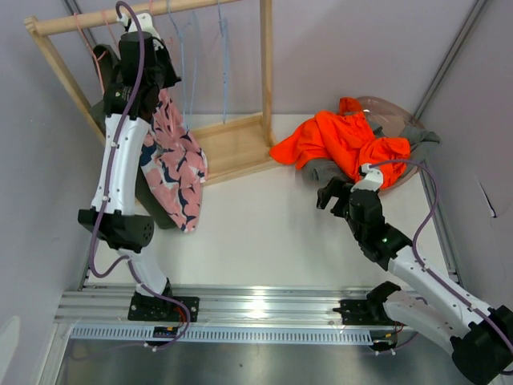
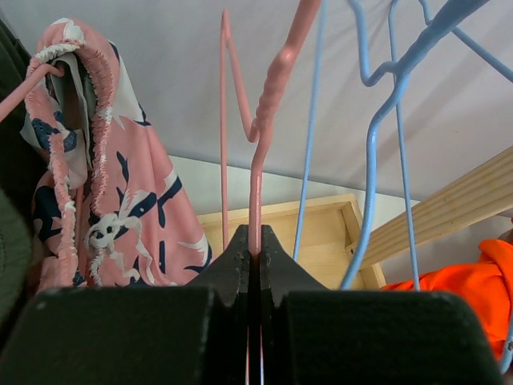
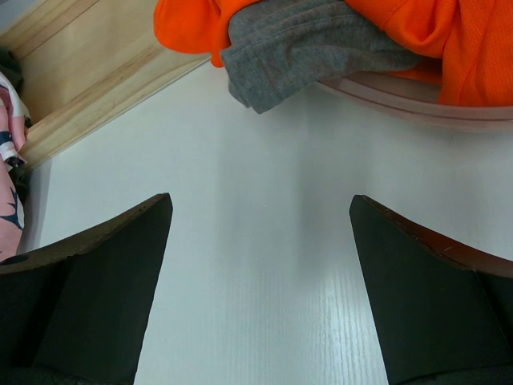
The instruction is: Remove the shorts from the hanger
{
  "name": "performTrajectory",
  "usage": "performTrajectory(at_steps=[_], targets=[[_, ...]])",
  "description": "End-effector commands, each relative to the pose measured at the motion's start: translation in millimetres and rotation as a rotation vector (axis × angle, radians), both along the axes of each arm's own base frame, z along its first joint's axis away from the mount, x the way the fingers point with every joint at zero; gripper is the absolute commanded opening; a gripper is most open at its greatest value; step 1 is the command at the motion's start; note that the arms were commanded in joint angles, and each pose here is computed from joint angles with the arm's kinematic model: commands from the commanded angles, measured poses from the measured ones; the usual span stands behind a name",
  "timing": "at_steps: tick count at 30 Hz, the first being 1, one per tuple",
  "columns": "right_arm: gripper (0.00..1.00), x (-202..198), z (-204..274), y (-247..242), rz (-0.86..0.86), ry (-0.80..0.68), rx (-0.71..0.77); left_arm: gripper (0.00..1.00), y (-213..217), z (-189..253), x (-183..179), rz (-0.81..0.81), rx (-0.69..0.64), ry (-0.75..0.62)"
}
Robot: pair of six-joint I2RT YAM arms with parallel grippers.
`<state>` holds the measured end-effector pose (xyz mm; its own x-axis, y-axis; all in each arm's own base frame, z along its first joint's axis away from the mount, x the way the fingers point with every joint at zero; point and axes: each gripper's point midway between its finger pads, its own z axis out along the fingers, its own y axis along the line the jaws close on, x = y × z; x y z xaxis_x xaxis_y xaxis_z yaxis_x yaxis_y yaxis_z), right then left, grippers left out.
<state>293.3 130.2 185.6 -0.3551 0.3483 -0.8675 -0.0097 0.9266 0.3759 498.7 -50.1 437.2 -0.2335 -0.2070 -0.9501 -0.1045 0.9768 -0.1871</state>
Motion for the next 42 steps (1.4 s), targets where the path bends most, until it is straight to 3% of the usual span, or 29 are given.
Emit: performTrajectory(at_steps=[1, 4, 7, 8, 11, 14, 19, 26, 35, 36, 39, 42], targets=[[0.99, -1.8, 29.5, -1.2, -0.040, -0.065, 0.035, 0.00, 0.1, 22.2, -23.3, -0.021, -0.029, -0.033], [0.99, -7.7, 30.7, 2.4, -0.030, -0.063, 0.026, 0.04, -3.7, 27.3, -34.4, -0.048, -0.042, -0.032], [0.99, -12.6, 33.7, 3.6, -0.028, -0.065, 0.016, 0.17, -6.2, 36.9, -54.4, -0.082, -0.042, -0.047], [0.99, -13.8, 36.3, 2.4, -0.034, -0.071, 0.013, 0.31, -6.8, 37.3, -60.2, -0.095, -0.034, -0.048], [0.99, -18.3, 39.2, 4.6, -0.025, -0.072, 0.005, 0.59, -4.8, 56.5, -86.1, -0.112, -0.026, -0.101], [0.99, -20.4, 42.2, 7.5, -0.017, -0.074, 0.006, 0.75, 1.8, 73.8, -110.3, -0.097, -0.024, -0.147], [0.99, -24.5, 45.1, 14.3, 0.004, -0.066, 0.004, 0.81, 31.8, 97.4, -141.3, 0.018, 0.020, -0.217], [0.99, -29.7, 52.4, 12.4, 0.018, -0.074, -0.035, 0.79, 61.8, 81.8, -134.3, 0.104, 0.019, -0.190], [0.99, -34.8, 54.1, 1.1, 0.001, -0.085, -0.062, 0.70, 99.7, 38.8, -75.7, 0.211, 0.000, -0.052], [0.99, -34.9, 53.9, 0.7, 0.000, -0.085, -0.063, 0.70, 104.8, 49.1, -74.0, 0.225, -0.002, -0.074], [0.99, -35.9, 48.2, -0.5, -0.001, -0.077, -0.069, 0.61, 109.7, 37.0, -53.2, 0.226, -0.018, -0.041], [0.99, -35.6, 42.5, -0.5, -0.003, -0.070, -0.076, 0.26, 110.4, 27.8, -43.0, 0.227, -0.027, -0.013]])
